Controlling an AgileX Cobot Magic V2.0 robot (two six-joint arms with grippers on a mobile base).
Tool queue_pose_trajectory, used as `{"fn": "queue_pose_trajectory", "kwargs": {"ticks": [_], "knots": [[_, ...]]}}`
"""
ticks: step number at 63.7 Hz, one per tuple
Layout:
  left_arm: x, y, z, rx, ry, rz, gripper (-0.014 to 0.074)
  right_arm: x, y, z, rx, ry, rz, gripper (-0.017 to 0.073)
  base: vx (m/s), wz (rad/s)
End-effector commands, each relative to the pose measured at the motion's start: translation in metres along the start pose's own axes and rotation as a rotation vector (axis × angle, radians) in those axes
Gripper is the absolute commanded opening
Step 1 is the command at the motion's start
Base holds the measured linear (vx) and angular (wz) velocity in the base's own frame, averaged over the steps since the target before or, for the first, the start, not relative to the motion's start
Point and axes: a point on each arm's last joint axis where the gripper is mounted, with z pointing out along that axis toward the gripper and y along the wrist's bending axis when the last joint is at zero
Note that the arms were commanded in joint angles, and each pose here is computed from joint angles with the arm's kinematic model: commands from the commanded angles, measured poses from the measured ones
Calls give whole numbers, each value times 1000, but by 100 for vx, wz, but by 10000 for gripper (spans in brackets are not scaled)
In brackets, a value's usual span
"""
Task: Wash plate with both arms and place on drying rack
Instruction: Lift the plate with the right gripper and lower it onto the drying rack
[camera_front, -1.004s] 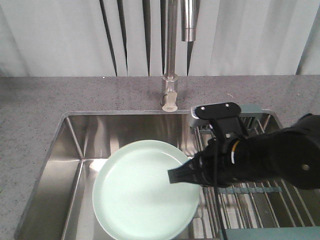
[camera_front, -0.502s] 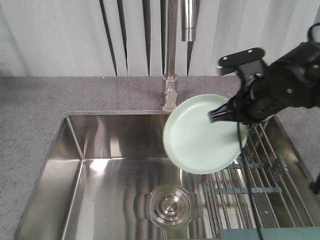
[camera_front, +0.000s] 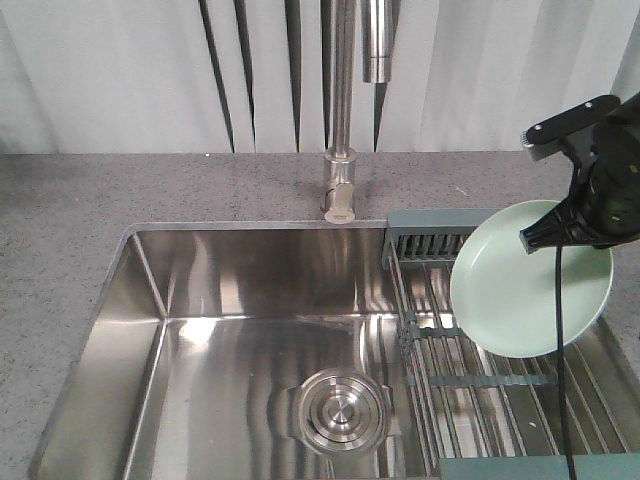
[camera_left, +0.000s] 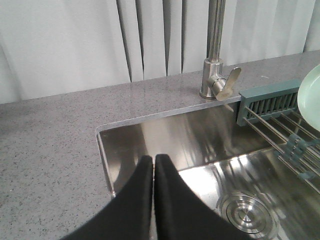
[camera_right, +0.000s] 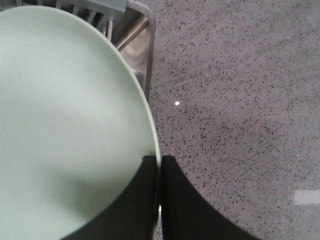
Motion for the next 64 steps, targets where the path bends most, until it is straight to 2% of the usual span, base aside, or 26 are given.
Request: {"fn": "queue_pose_trajectory", "kwargs": {"ticks": [1,9,34,41,56,64], "knots": [[-11,1,-1,-8,-64,-19,-6,-6,-9,-4,51,-25,-34,-2,0,0],[-11,1,-1,-9,-63,-18,-6,-6,-1,13,53,46,-74,1,0,0],[-11,1,-1,-9,-63,-18,-6,-7,9,31,32,88,-98,43,0,0],[-11,1,-1,-9,-63,-18,-6,-6,9,31,27,94,-97,120,0,0],[-11,1,-1,-9,-63,-18,-6,-4,7,29,41,114,-98,433,0,0],[-11,1,-1,-9,-63,-18,-6,-4,1,18,57,88,-92,511,0,0]]}}
